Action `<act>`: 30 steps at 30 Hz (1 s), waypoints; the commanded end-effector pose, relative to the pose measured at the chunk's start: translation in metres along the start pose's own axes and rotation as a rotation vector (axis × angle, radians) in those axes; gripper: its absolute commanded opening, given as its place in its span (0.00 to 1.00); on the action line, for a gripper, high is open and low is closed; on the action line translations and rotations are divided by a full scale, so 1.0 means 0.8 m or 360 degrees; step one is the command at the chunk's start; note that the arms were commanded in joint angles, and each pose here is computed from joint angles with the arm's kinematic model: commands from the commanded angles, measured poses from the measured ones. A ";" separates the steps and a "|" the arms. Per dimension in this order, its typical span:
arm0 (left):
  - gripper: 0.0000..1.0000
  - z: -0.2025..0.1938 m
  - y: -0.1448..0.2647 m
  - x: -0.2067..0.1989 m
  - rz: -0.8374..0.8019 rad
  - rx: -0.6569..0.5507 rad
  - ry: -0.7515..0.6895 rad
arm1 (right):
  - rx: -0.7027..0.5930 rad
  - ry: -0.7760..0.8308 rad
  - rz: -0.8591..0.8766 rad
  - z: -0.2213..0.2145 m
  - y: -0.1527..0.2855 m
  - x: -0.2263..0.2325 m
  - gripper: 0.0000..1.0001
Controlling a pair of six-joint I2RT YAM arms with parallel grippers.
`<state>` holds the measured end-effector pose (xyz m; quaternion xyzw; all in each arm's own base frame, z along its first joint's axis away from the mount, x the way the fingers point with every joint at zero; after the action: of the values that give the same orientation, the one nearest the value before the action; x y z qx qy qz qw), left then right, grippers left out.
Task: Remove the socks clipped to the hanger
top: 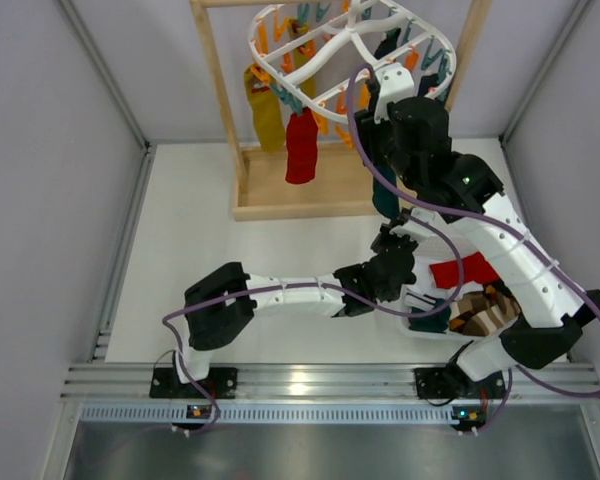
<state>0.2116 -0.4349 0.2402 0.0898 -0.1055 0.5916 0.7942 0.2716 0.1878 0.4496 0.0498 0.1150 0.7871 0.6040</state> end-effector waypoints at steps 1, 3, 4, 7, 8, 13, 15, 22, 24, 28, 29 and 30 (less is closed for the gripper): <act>0.00 0.037 0.009 0.018 0.0010 -0.0094 0.0175 | -0.0129 -0.0041 -0.0008 0.017 -0.012 0.002 0.47; 0.00 0.036 0.010 0.019 0.0005 -0.0094 0.0175 | -0.0134 -0.0042 -0.0011 0.016 -0.012 0.002 0.42; 0.00 0.035 0.010 0.020 0.0007 -0.0092 0.0175 | -0.0140 -0.0048 -0.0008 0.017 -0.011 0.002 0.36; 0.00 0.031 0.009 0.022 0.0011 -0.0083 0.0178 | -0.0169 -0.0076 -0.0001 0.019 -0.007 0.001 0.15; 0.00 0.027 0.010 0.022 0.0010 -0.0076 0.0175 | -0.0175 -0.0081 0.0007 0.019 -0.006 0.002 0.12; 0.00 0.018 0.019 0.028 -0.0033 -0.0062 0.0242 | -0.0212 -0.0130 0.0021 0.021 0.002 -0.001 0.00; 0.00 0.007 0.025 0.031 -0.0048 -0.0041 0.0266 | -0.0207 -0.0135 0.0026 0.016 0.001 0.000 0.00; 0.00 0.040 0.072 0.064 -0.0489 -0.0169 0.0512 | -0.0168 -0.0144 0.0093 0.008 0.017 -0.002 0.67; 0.00 0.050 0.087 0.075 -0.0612 -0.0197 0.0561 | -0.0138 -0.0130 0.0116 0.005 0.033 -0.009 0.73; 0.00 0.054 0.109 0.074 -0.0904 -0.0175 0.0585 | -0.0087 -0.0200 0.0095 -0.010 0.073 -0.028 0.82; 0.00 0.057 0.115 0.070 -0.1008 -0.0175 0.0593 | -0.0102 -0.0221 0.0075 -0.017 0.092 -0.039 0.83; 0.00 0.054 0.119 0.067 -0.1070 -0.0146 0.0575 | -0.0092 -0.0238 0.0065 -0.022 0.104 -0.044 0.84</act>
<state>0.1515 -0.3637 0.3084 -0.0466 0.0186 0.3962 0.9168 0.2341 0.1637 0.4426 0.0781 0.0787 0.8032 0.5853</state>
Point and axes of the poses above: each gripper's point midway between its finger pads, its own y axis back along the fingers, its own x axis along the line the jaws close on, z = x × y, the point moved 9 cm from there along y, back along the fingers, and after that the axes turned 6 degrees about -y, right-handed, at the moved point
